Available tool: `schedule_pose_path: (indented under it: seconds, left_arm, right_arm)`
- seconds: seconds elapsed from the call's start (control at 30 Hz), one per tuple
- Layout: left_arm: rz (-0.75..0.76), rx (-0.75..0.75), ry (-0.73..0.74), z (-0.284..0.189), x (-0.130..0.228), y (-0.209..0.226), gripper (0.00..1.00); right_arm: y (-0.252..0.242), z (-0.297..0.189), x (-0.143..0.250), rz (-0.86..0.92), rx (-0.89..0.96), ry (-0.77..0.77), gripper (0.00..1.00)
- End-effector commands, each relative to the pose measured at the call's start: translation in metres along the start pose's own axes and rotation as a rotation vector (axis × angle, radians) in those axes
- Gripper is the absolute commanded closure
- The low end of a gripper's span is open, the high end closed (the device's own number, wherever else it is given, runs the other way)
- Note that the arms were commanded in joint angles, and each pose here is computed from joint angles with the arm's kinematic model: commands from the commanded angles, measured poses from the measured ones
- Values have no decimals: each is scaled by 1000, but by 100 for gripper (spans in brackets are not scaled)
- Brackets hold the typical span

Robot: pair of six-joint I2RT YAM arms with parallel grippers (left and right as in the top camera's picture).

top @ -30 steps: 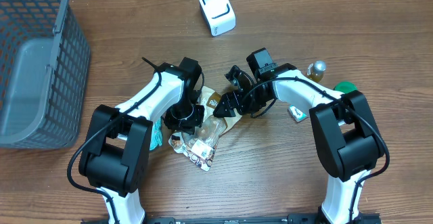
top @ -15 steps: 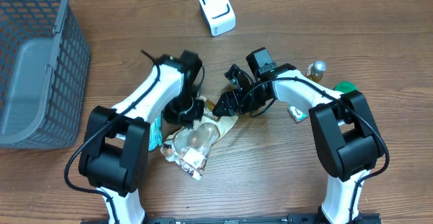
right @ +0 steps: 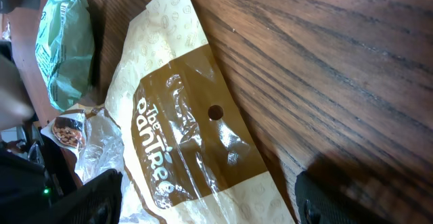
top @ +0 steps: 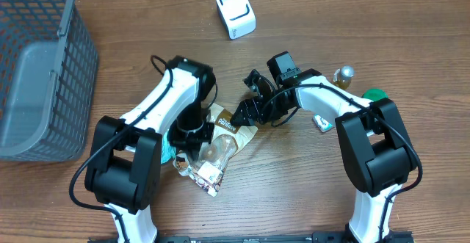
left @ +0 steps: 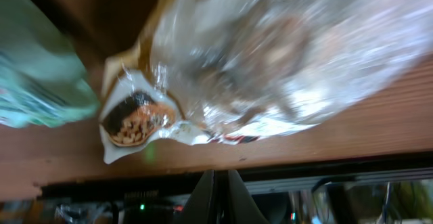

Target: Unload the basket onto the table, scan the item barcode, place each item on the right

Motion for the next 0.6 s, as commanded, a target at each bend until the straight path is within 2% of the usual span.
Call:
schedule_pose_path:
  seconds: [0.0,0.17,0.37,0.57]
  left_arm:
    - [-7,-2,46,19,8,7,96]
    - [-45,-2,47,39,7,9,96]
    - [-31,-3,-99,42,-21,11,96]
    - [-33,-76,-207,38,-42,19,96]
  right_arm:
    - [-11,9,6,15,35,27,21]
    - [-10,9,5,11,33,23,21]
    - [-12,8,4,15,35,19,21]
    - [-14,7,5,23,38,21,21]
Point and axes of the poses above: each gripper's point midway between its finger pads, its own z axis out along the fingers, its own y axis along the line the jaws close on, x = y × z, the point moved 5 cm from there along -z, back along the fingers, and after that the axes turned 12 degrees about z, right-handed, at the moved point
